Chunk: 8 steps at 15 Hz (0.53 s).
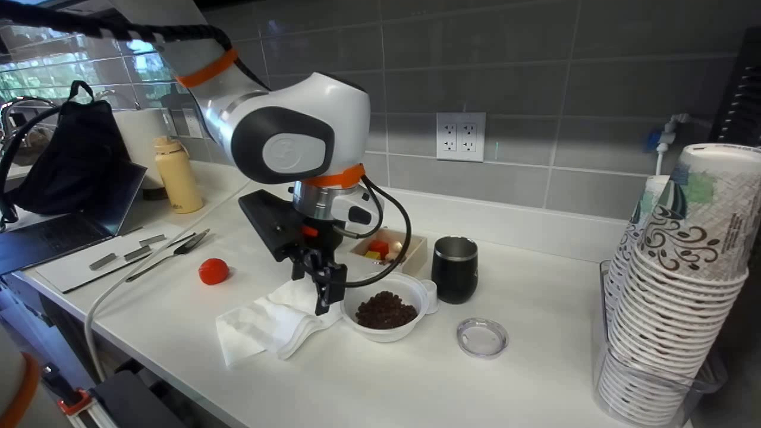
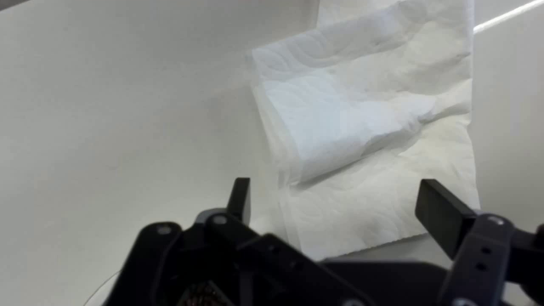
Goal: Flip the napkin over
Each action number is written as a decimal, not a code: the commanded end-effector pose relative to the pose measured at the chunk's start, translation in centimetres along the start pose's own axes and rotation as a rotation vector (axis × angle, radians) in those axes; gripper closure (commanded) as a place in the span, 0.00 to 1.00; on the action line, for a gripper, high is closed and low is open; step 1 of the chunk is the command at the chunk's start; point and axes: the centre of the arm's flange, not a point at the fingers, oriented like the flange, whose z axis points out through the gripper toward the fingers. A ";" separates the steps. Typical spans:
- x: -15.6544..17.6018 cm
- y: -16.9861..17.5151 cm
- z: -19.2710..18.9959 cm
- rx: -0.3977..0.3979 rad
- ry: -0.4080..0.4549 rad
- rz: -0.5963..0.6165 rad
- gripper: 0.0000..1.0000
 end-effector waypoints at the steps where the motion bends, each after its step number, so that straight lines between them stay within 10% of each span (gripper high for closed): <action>1: -4.3 0.5 3.5 0.036 -0.004 0.015 0.00; 8: -4.9 0.7 6.2 0.032 -0.044 0.067 0.00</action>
